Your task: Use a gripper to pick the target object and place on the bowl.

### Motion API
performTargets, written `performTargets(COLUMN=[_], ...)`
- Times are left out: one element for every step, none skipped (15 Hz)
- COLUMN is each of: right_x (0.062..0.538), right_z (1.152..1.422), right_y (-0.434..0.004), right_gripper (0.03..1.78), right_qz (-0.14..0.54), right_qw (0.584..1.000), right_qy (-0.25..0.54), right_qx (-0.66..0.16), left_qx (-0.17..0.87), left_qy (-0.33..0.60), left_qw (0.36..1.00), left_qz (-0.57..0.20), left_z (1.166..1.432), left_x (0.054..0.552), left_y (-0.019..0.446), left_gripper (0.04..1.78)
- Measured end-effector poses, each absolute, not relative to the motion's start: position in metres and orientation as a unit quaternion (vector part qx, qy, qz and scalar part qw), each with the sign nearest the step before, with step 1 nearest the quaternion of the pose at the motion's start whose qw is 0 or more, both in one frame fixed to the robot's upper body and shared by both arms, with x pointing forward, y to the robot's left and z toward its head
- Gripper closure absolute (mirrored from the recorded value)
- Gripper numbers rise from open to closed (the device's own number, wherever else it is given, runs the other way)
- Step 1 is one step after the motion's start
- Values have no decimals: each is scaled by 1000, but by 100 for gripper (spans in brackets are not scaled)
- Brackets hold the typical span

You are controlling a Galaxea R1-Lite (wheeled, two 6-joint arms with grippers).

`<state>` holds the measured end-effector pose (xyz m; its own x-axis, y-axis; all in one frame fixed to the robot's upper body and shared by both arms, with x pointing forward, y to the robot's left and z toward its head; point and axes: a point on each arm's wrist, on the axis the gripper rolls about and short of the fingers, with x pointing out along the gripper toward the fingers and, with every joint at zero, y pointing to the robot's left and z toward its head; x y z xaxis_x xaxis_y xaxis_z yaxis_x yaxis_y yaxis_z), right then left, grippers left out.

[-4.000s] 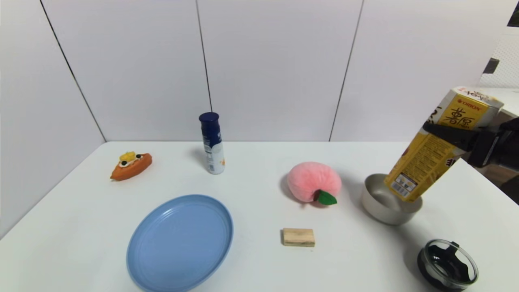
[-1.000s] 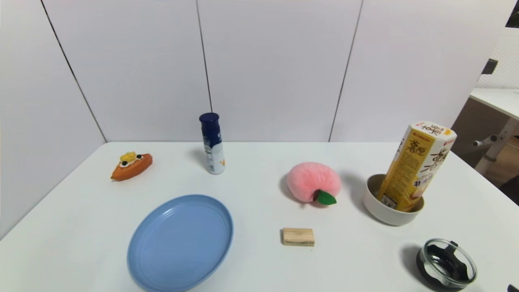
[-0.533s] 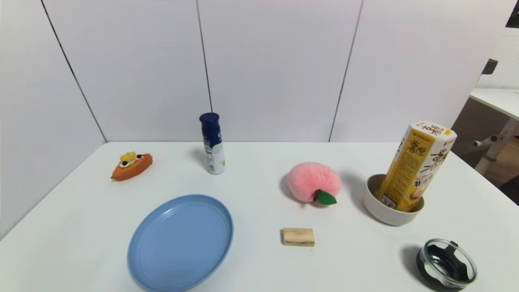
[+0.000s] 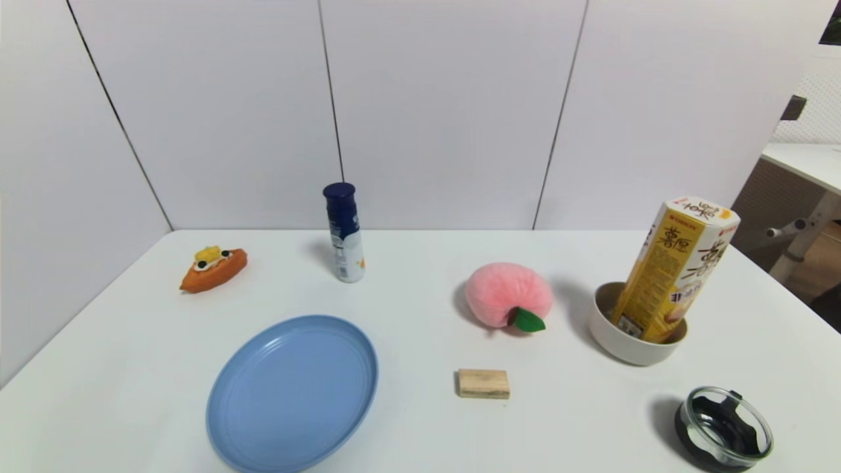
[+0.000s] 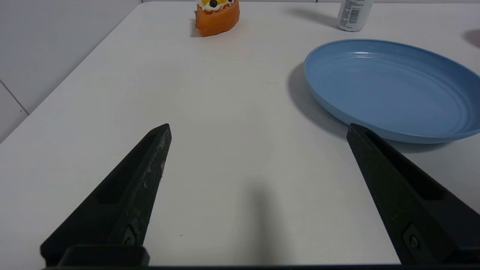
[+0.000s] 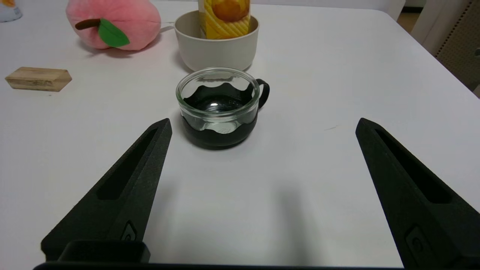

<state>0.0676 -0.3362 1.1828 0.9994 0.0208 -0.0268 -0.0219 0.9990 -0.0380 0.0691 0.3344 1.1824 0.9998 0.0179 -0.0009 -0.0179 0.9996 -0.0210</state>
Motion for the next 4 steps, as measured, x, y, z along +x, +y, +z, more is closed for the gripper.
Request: performTargets(right_x=[68,68,68,68], right_z=[1183,1184,1184,1183], right_y=[-336,-336,-336,-336], right_gripper=[12,12,12,12], right_qz=[11,11,11,11], right_qw=[1000,1000,1000,1000], right_qy=[11,9,9,9], right_qx=[-19,-19,-18,-17], left_qx=[-11,-10,-10,-11], left_qy=[0,0,0,0], left_qw=[1000,1000,1000,1000], left_qz=[9,9,9,9], left_z=[1182,1182,1182,1182], left_x=[69,69,69,69], left_y=[334,334,334,334], left_gripper=[13,13,13,13])
